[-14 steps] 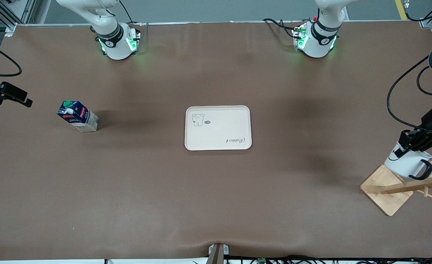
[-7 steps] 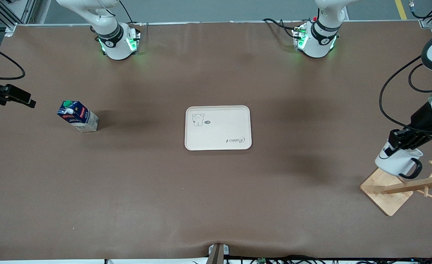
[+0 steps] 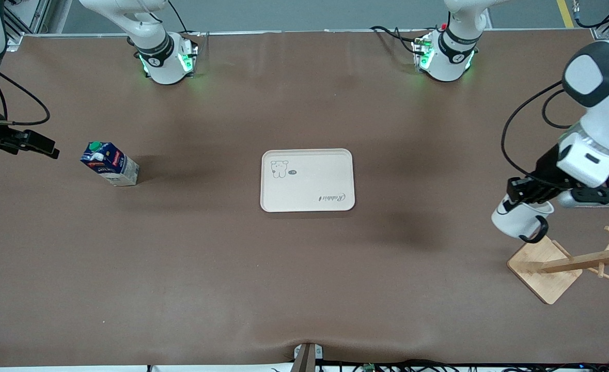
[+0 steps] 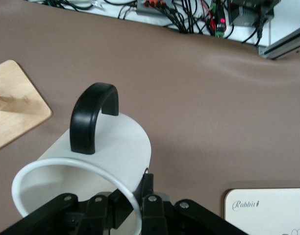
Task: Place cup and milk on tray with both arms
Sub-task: 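Lift the mug off the stand with the left gripper, then carry the mug to the tray while the right gripper grasps the milk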
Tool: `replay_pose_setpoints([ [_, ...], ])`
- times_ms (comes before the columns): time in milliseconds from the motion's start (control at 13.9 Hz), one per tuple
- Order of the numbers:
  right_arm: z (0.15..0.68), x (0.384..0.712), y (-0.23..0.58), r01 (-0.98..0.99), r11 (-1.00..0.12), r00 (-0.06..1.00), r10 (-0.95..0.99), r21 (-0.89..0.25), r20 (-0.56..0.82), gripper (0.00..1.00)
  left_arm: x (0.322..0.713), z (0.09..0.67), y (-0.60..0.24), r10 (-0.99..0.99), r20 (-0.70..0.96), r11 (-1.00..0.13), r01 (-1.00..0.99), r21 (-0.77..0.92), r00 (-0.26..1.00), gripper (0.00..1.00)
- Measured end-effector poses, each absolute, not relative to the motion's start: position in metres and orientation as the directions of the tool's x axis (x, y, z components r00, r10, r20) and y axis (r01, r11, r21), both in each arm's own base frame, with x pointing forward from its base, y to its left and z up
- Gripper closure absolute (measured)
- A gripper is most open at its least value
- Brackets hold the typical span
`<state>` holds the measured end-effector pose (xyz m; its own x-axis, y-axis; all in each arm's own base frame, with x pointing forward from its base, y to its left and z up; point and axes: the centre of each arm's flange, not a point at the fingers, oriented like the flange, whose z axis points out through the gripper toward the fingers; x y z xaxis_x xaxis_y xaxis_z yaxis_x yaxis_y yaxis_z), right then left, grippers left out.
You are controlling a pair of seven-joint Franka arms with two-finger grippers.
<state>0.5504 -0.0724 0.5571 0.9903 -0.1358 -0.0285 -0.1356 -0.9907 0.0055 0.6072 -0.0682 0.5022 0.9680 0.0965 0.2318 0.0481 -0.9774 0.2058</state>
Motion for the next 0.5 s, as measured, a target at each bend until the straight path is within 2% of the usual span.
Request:
replay_pose_setpoints([
  [502,0.557,0.554,-0.09,-0.158,-0.987,0.987,-0.158,0.006,-0.004,0.0,0.613,0.475,-0.168,0.073,0.11,-0.975,0.048,0.217,0.991,0.91],
])
